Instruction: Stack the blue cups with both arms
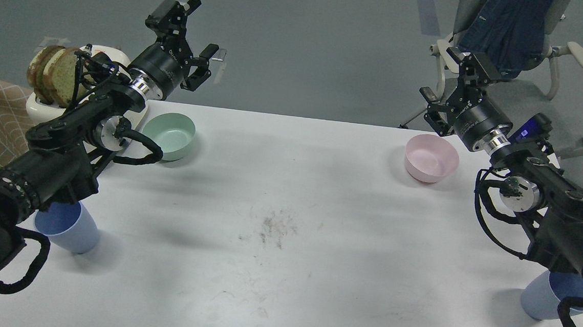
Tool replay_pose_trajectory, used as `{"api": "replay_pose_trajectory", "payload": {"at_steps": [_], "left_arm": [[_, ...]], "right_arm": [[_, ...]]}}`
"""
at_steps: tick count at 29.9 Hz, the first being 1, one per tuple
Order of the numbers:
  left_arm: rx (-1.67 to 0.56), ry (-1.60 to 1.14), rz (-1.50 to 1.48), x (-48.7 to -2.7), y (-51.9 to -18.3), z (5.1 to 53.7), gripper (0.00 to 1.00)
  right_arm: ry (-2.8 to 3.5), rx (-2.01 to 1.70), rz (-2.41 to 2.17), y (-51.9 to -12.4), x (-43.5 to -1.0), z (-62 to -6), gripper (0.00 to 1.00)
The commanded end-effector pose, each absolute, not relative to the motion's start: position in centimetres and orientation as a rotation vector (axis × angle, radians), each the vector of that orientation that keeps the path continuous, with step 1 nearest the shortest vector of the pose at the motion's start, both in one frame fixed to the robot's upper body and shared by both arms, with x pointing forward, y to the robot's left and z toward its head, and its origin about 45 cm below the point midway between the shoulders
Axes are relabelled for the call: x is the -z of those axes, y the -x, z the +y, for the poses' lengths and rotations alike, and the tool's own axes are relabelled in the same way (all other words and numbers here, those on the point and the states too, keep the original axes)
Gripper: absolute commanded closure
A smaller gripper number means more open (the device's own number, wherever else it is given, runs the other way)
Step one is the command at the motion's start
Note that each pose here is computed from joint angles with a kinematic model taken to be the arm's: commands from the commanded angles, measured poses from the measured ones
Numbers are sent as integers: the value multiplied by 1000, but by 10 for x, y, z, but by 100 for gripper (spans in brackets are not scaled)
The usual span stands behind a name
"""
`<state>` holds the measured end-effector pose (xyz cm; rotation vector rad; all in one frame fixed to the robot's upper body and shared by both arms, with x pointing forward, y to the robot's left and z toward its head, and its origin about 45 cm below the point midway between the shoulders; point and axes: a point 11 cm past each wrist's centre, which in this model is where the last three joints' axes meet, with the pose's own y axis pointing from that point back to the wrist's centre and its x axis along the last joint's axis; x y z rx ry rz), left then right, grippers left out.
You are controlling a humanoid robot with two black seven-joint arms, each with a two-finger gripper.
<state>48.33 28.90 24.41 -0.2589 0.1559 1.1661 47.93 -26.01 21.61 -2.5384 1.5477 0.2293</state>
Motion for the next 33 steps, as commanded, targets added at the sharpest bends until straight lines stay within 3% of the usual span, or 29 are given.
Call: {"api": "replay_pose_trajectory", "payload": {"at_steps": [1,33], "left_arm": [[-1168,266,156,-242,-482,289,2],[-1176,328,141,-253,-484,292,2]], "right_arm": [[2538,-226,1542,-481,-218,-258,0],[2544,-184,1458,-490,-243,-240,0]]}}
